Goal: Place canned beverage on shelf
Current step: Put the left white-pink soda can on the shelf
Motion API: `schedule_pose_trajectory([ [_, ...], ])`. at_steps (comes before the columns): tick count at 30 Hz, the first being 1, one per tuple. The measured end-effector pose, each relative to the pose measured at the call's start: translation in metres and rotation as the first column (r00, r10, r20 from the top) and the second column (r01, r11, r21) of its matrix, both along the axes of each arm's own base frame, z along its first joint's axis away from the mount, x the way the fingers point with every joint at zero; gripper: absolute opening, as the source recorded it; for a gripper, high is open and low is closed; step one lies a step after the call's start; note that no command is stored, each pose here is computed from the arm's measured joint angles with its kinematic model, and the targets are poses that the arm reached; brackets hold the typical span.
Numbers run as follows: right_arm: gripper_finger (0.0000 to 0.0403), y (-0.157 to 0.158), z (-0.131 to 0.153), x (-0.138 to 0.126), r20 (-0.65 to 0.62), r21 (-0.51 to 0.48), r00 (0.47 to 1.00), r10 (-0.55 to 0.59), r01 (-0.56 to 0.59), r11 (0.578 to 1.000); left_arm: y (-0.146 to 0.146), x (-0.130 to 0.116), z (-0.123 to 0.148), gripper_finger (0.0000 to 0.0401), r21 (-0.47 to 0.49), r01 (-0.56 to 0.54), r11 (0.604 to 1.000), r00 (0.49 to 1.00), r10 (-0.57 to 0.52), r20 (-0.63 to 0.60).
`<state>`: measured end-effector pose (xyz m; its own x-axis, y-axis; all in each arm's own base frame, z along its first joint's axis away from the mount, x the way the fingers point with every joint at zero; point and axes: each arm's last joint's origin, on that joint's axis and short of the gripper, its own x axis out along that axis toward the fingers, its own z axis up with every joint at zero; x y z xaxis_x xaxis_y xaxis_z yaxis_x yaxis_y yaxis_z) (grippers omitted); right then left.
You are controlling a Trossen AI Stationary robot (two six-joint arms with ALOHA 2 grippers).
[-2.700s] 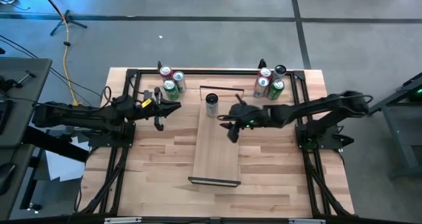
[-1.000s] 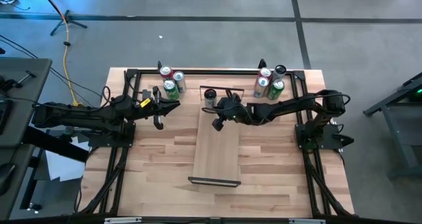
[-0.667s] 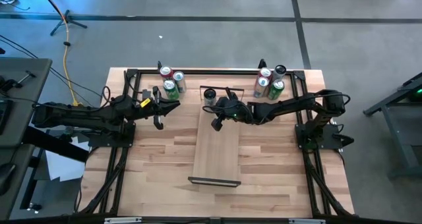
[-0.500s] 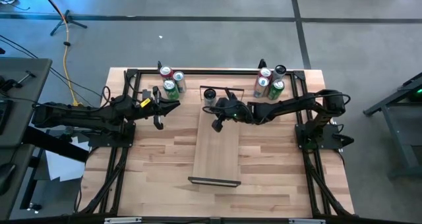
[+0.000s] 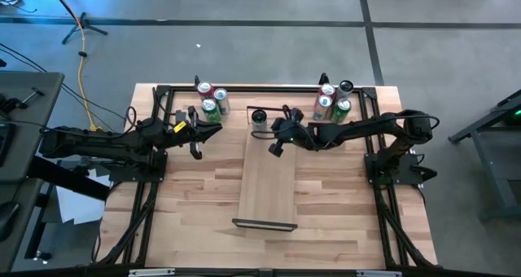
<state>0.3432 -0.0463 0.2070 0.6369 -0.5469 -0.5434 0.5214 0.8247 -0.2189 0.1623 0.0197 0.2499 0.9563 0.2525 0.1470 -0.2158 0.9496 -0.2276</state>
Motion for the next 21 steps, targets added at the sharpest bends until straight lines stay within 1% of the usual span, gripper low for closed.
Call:
schedule_pose_trajectory([
  [2, 0.0, -0.006, 0.001, 0.0, 0.007, -0.018, 1.0, -0.015, 0.015, 1.0, 0.0, 0.0, 0.0, 0.0, 0.0, 0.0, 1.0, 1.0, 0.0, -0.001],
  [7, 0.0, -0.021, 0.006, 0.002, 0.042, -0.043, 0.999, 0.012, -0.01, 0.999, 0.0, 0.0, 0.0, 0.0, -0.001, -0.003, 1.0, 1.0, 0.003, -0.001],
  [14, 0.0, -0.027, 0.01, 0.004, 0.105, 0.0, 0.992, 0.077, -0.077, 0.997, 0.0, 0.0, 0.0, 0.0, -0.001, -0.003, 1.0, 1.0, 0.003, -0.002],
  [21, 0.0, -0.022, 0.013, 0.008, 0.19, 0.047, 0.98, 0.05, -0.06, 0.997, 0.0, 0.0, 0.0, 0.0, -0.001, -0.003, 1.0, 1.0, 0.003, -0.004],
])
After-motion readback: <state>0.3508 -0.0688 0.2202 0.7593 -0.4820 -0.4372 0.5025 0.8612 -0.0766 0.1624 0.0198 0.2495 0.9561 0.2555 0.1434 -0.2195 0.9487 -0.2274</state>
